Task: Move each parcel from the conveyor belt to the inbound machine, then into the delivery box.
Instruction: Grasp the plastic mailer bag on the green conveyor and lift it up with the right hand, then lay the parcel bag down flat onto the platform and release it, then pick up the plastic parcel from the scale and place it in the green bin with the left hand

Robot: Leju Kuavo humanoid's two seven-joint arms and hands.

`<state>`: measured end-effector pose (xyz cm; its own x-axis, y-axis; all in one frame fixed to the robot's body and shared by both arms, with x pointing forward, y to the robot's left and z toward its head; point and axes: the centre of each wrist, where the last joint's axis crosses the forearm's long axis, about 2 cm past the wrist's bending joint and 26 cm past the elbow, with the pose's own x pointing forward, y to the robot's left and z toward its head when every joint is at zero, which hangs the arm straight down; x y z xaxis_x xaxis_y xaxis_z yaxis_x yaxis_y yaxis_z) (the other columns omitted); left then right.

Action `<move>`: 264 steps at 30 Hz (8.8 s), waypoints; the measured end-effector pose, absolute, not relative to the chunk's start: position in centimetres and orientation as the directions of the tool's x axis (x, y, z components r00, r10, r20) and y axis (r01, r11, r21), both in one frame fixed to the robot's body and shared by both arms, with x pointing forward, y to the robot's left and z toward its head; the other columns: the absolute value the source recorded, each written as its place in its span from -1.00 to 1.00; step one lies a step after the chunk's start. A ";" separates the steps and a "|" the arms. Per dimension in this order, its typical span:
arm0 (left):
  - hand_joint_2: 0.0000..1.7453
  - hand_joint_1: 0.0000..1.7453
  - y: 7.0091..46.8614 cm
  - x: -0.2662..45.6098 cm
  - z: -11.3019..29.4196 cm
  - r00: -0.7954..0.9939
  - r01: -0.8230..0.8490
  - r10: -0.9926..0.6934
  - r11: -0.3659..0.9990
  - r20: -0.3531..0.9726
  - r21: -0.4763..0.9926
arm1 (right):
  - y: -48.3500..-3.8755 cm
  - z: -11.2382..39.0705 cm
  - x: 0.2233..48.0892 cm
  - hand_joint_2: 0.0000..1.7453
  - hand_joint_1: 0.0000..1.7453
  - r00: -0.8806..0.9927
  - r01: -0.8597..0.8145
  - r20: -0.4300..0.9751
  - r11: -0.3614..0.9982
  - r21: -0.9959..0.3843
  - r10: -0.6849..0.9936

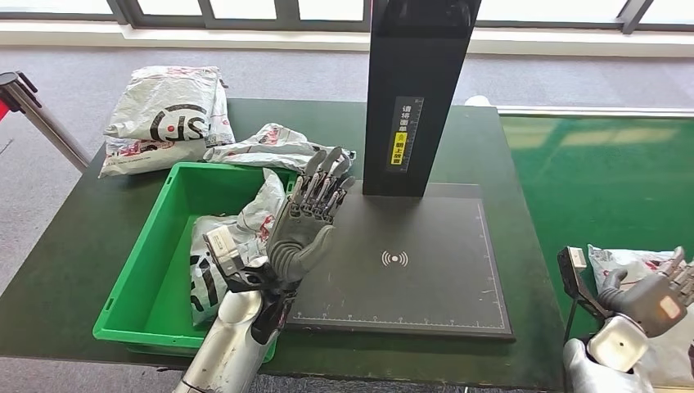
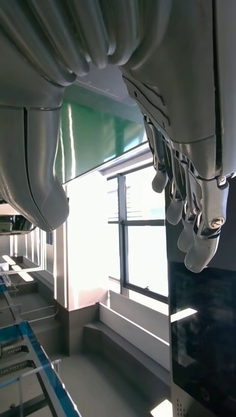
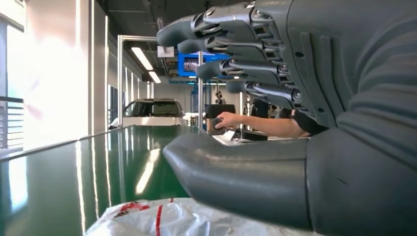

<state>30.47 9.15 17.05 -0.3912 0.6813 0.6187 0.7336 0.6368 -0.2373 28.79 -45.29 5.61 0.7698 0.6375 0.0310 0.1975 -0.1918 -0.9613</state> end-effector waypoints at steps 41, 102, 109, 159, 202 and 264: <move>1.00 -1.00 9.1 30.5 16.7 -0.387 0.725 0.670 0.645 0.633 -0.239 | -47.7 1.1 26.8 1.00 1.00 0.906 -0.249 -0.184 0.129 -0.960 0.381; 1.00 -1.00 9.5 30.7 16.7 -0.407 0.702 0.661 0.668 0.631 -0.247 | -24.3 11.3 32.5 1.00 -0.99 -0.346 0.208 0.649 0.730 -0.650 0.677; 1.00 -1.00 9.5 30.7 16.7 -0.407 0.702 0.659 0.669 0.632 -0.245 | -24.4 10.0 32.6 -1.00 -1.00 -0.291 0.143 0.662 0.715 -0.684 0.691; 1.00 -1.00 6.1 30.0 13.4 -0.671 0.347 -0.067 0.852 0.739 0.392 | -27.9 11.1 31.6 1.00 -1.00 -0.477 0.350 0.766 0.892 -0.285 0.431; 1.00 1.00 3.3 28.8 7.8 -0.452 0.227 -0.828 0.253 0.332 0.941 | -29.2 17.3 27.8 1.00 -1.00 -0.530 0.748 0.601 0.663 0.001 0.598; 1.00 -1.00 4.5 29.4 7.6 -0.387 0.224 -0.868 0.240 0.312 0.945 | -29.0 17.4 27.2 1.00 -1.00 -0.540 0.742 0.609 0.670 0.019 0.581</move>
